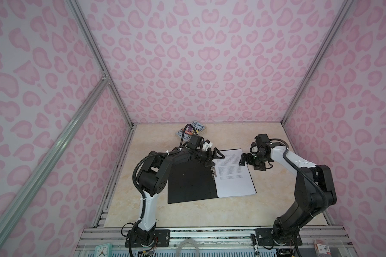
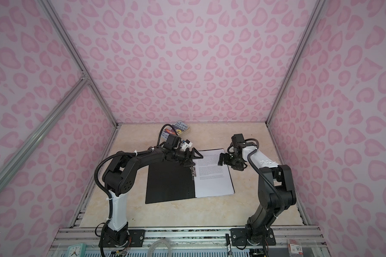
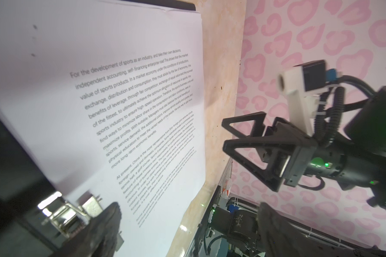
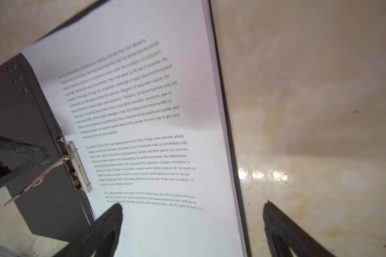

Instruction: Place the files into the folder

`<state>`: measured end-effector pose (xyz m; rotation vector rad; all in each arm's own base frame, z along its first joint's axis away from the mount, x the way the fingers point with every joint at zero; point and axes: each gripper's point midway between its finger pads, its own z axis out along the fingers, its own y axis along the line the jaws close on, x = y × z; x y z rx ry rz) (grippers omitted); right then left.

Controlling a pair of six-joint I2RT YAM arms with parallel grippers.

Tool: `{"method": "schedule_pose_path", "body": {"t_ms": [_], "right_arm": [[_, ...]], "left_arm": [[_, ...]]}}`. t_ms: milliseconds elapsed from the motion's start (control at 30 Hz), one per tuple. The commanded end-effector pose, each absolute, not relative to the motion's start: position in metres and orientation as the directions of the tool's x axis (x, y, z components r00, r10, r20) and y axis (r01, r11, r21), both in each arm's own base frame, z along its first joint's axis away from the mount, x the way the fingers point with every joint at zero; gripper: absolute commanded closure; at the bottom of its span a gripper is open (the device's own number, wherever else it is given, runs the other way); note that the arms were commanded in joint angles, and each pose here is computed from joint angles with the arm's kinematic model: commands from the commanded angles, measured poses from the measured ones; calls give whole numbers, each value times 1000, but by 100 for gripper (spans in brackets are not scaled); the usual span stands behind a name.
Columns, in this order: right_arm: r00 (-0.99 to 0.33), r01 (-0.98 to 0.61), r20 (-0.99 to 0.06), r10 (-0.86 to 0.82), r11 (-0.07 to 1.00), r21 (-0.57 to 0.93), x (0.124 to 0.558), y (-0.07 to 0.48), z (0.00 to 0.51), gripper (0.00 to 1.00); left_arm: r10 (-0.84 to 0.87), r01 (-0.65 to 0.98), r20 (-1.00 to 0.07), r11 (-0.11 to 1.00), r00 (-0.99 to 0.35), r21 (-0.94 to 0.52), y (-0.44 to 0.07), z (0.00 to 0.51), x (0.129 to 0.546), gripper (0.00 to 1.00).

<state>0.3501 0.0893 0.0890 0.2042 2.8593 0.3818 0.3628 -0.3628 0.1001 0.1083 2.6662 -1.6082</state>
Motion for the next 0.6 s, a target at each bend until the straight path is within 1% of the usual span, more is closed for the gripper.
{"method": "schedule_pose_path", "body": {"t_ms": [0, 33, 100, 133, 167, 267, 367, 467, 500, 567], "right_arm": [[-905, 168, -375, 200, 979, 117, 361, 57, 115, 2], [-873, 241, -408, 267, 964, 116, 363, 46, 121, 2], [-851, 275, -404, 337, 939, 205, 364, 44, 122, 2], [-858, 258, -372, 353, 924, 281, 364, 50, 121, 2], [-870, 245, -331, 365, 903, 352, 363, 56, 120, 2], [-884, 201, -305, 354, 877, 436, 363, 75, 126, 2], [-885, 184, -288, 366, 842, 507, 365, 101, 132, 2], [-887, 187, -251, 387, 799, 572, 366, 134, 131, 2], [-888, 180, -246, 388, 786, 591, 367, 146, 131, 2], [-895, 172, -222, 386, 759, 628, 369, 175, 130, 2]], "left_arm": [[55, 167, -159, 439, -986, -883, -360, 136, 362, 3], [43, 186, -187, 454, -981, -872, -356, 143, 364, 3], [14, 220, -245, 484, -970, -847, -347, 158, 366, 3], [-7, 245, -288, 502, -958, -829, -341, 169, 370, 3], [-26, 248, -310, 538, -951, -806, -331, 168, 367, 3], [-82, 277, -420, 636, -904, -720, -302, 181, 364, 3], [-141, 245, -486, 724, -863, -645, -267, 180, 355, 3], [-183, 178, -491, 780, -852, -600, -234, 164, 341, 3], [-196, 152, -480, 791, -855, -593, -225, 156, 336, 3], [-224, 85, -424, 797, -877, -598, -209, 134, 322, 3]]}}
